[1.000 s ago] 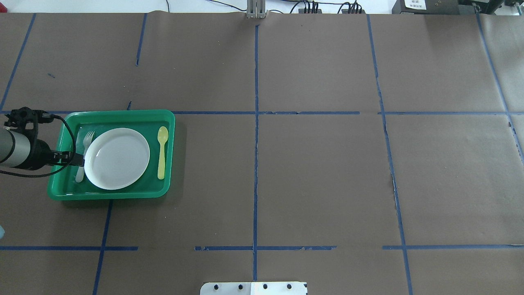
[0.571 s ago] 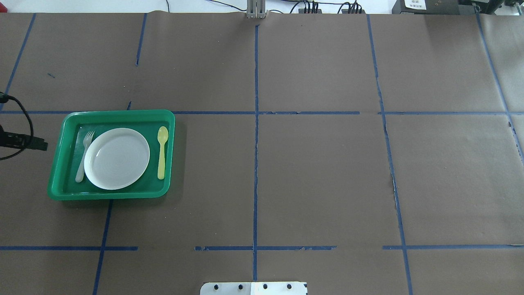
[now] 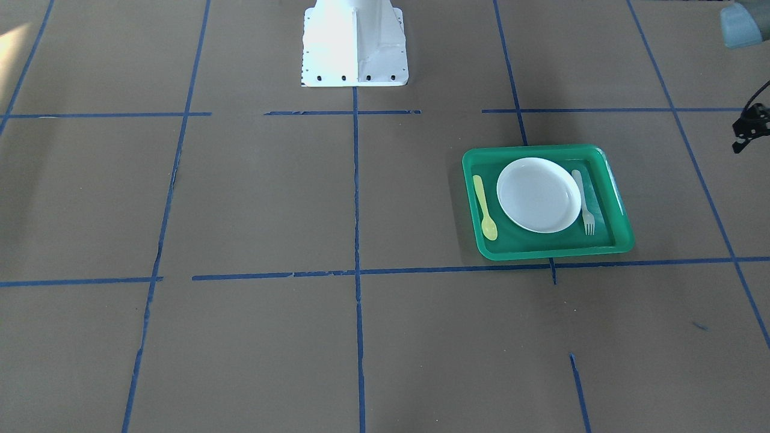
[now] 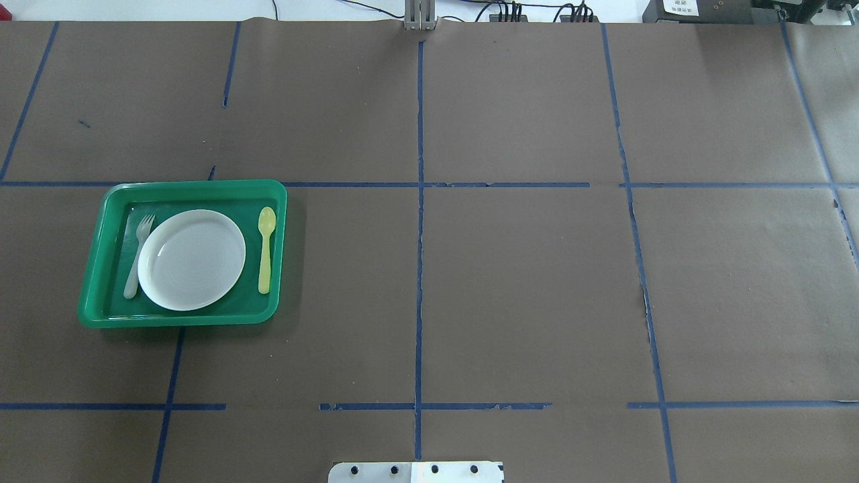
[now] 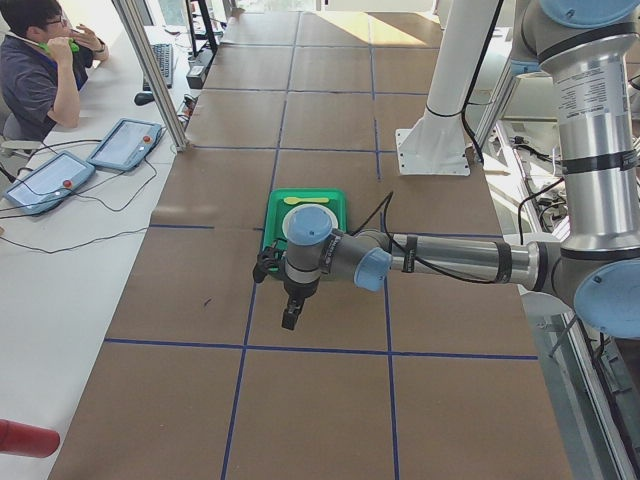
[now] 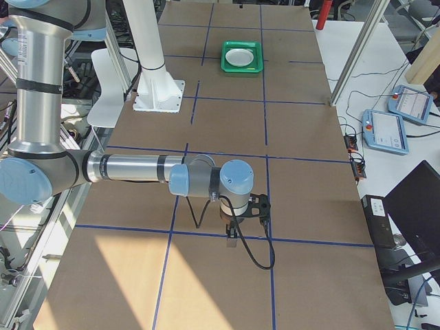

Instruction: Place fork

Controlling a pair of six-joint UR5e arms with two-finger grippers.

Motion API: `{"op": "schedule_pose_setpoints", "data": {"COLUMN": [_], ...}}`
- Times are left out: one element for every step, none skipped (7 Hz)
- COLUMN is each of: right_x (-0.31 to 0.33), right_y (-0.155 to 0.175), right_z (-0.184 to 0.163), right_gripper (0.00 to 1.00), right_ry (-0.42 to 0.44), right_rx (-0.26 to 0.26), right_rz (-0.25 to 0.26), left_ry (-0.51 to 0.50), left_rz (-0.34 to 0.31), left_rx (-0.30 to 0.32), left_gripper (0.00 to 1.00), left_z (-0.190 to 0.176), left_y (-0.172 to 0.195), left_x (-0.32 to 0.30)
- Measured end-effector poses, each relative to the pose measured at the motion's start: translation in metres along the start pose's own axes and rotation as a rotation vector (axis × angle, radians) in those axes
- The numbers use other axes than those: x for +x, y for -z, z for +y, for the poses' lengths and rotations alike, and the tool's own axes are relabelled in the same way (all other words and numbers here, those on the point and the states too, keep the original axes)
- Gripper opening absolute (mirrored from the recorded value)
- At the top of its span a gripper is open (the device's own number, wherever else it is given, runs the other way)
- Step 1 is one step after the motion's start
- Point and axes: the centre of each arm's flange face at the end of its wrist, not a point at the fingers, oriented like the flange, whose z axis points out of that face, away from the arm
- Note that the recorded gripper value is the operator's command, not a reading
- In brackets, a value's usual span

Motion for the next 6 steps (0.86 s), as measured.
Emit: {"op": "schedule_pose_setpoints", "data": {"right_x": [0.0,0.0,0.0,0.0,0.0,0.0], "right_y": [0.0,0.0,0.0,0.0,0.0,0.0], "right_z": [0.0,0.0,0.0,0.0,0.0,0.0], "right_gripper": [1.0,1.0,1.0,1.0,1.0,1.0], "right_ry": [0.0,0.0,0.0,0.0,0.0,0.0], "right_rx": [0.0,0.0,0.0,0.0,0.0,0.0], "right_rz": [0.0,0.0,0.0,0.0,0.0,0.0], "left_ry": [0.038,0.096,0.131,0.146,0.154,0.159], "left_rz": [0.011,0.06,0.107,0.126,0.129,0.13], "left_rx": [-0.026,-0.02,-0.007,0.0,0.002,0.001], "left_gripper": [1.0,1.0,1.0,1.0,1.0,1.0], "left_z": [0.014,0.029,0.037,0.04,0.042,0.043], "left_y": [0.014,0.027,0.034,0.037,0.037,0.037], "left_x": [-0.032,-0.055,-0.065,-0.069,-0.072,-0.073]}}
